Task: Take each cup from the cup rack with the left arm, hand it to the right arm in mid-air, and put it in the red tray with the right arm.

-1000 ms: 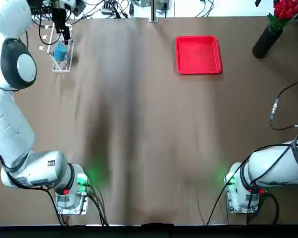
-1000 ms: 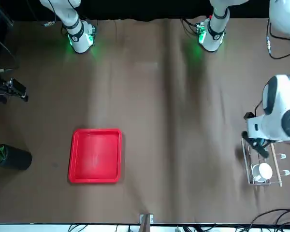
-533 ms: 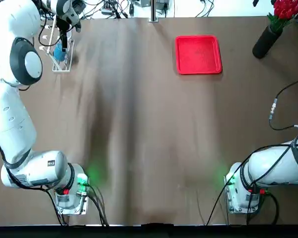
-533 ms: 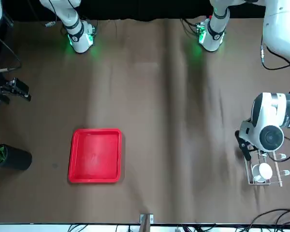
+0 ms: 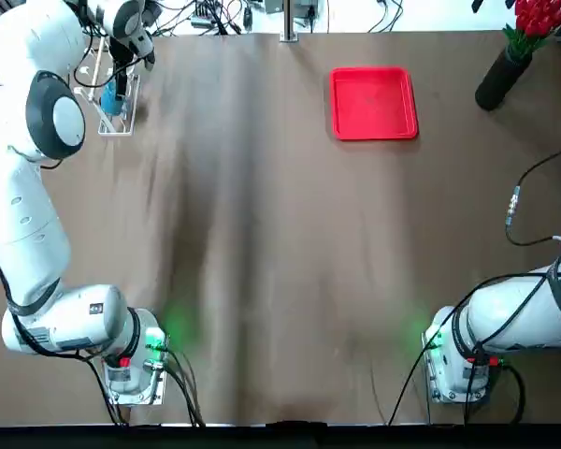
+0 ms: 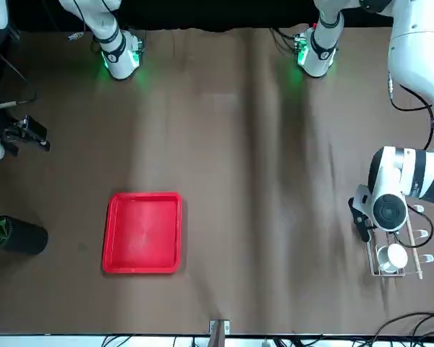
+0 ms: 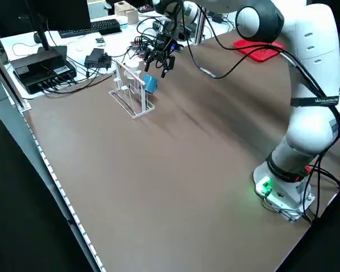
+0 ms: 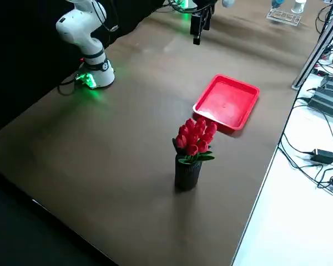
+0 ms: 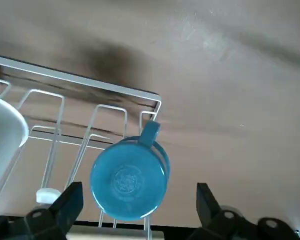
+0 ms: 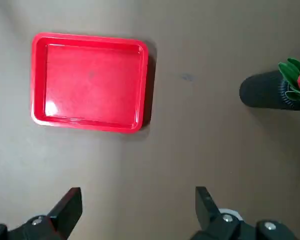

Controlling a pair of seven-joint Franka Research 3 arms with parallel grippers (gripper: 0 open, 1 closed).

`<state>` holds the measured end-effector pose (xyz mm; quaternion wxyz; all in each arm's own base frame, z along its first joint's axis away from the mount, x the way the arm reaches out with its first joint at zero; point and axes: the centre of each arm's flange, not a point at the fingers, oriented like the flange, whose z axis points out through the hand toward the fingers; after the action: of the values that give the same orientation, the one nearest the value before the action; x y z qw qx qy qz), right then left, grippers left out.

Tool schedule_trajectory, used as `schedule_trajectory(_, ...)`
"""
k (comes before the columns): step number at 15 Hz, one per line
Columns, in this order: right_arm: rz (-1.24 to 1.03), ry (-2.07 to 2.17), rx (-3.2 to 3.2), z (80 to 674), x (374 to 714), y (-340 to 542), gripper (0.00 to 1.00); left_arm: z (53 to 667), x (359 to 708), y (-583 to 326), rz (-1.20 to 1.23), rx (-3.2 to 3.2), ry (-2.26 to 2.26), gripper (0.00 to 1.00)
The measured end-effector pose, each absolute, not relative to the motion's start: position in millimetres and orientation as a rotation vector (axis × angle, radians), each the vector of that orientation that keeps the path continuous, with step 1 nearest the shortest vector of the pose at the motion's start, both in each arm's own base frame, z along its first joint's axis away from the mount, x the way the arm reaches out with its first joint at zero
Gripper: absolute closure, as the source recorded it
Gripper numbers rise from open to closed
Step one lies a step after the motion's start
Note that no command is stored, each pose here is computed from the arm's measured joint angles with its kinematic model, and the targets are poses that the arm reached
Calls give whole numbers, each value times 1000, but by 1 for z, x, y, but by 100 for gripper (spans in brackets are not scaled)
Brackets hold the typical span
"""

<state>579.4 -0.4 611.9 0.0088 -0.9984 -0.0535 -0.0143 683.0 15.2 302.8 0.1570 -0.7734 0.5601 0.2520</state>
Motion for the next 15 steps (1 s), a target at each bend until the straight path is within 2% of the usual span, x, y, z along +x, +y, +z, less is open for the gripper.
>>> schedule_trajectory(15, -47, -167, -3119, 613, 579, 0, 0, 279, 683, 20, 785, -2147, 1612, 0)
